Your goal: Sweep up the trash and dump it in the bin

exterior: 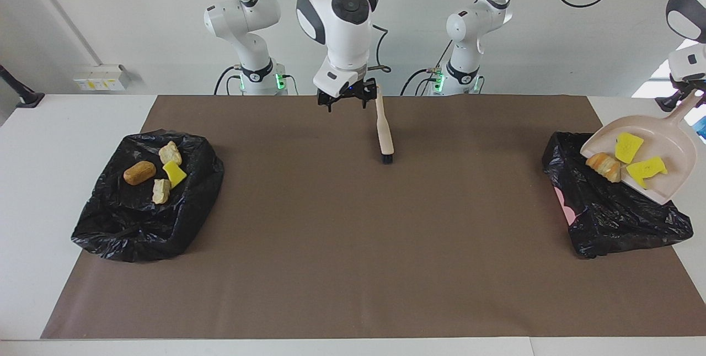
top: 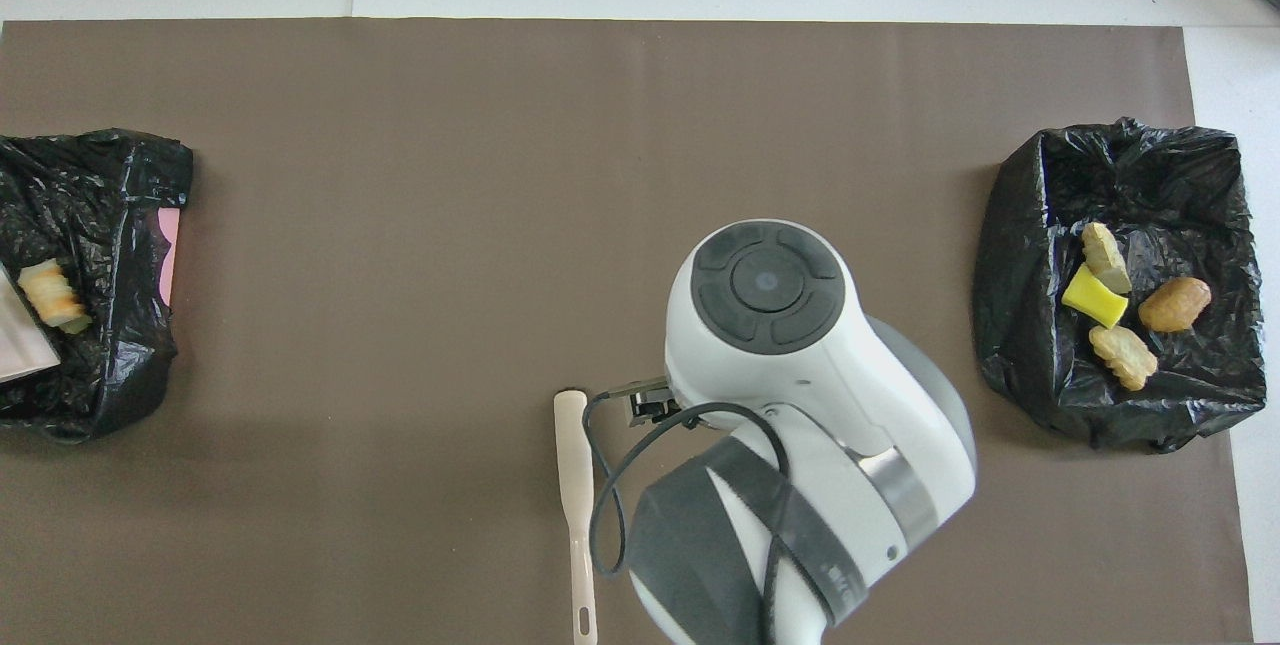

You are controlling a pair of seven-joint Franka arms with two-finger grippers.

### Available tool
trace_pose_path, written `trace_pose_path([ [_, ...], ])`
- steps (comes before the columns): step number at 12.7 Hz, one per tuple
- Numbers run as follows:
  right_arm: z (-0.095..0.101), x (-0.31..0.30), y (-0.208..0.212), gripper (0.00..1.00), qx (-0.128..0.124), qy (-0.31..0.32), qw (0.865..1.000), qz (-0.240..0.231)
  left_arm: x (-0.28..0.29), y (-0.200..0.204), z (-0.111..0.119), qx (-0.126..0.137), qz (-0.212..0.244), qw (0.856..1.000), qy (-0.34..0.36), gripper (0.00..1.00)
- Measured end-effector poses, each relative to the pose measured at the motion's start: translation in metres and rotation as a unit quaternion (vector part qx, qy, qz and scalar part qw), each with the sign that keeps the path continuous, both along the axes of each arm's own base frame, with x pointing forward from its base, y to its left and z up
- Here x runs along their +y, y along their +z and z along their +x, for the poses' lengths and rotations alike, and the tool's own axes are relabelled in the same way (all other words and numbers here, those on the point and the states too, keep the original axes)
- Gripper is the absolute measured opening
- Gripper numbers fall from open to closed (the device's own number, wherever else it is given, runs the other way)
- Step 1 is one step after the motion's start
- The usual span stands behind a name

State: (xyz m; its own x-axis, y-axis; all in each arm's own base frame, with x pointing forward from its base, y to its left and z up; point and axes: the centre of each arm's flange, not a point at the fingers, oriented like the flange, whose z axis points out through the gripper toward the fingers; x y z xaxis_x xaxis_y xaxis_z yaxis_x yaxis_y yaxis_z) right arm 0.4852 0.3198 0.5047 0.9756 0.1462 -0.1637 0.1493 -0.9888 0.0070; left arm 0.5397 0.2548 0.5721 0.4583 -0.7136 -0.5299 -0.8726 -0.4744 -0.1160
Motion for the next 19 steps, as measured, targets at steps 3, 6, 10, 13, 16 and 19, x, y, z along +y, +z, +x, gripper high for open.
trace_pose_path([
  [3, 0.042, -0.065, 0.017, 1.00, -0.022, -0.029, 0.999, 0.005, -0.021, 0.004, 0.011, 0.021, 0.035, 0.998, -0.043, 0.33],
  [6, 0.076, -0.140, 0.032, 1.00, -0.036, -0.037, 0.999, 0.017, -0.023, 0.009, 0.013, 0.056, 0.073, 0.993, -0.080, 0.33],
  [10, 0.099, -0.233, 0.043, 1.00, -0.053, -0.015, 0.998, 0.004, -0.052, 0.025, 0.019, 0.076, 0.113, 0.985, -0.108, 0.33],
  [13, 0.108, -0.294, 0.059, 1.00, -0.071, -0.027, 0.997, -0.011, -0.061, 0.060, 0.019, 0.054, 0.117, 0.984, -0.122, 0.33],
  [16, 0.106, -0.335, 0.098, 1.00, -0.102, -0.060, 0.993, -0.016, -0.083, 0.083, 0.014, 0.027, 0.087, 0.986, -0.140, 0.33],
  [19, 0.084, -0.349, 0.126, 1.00, -0.102, -0.085, 0.991, -0.015, -0.112, 0.092, 0.004, -0.032, -0.013, 0.992, -0.118, 0.33],
])
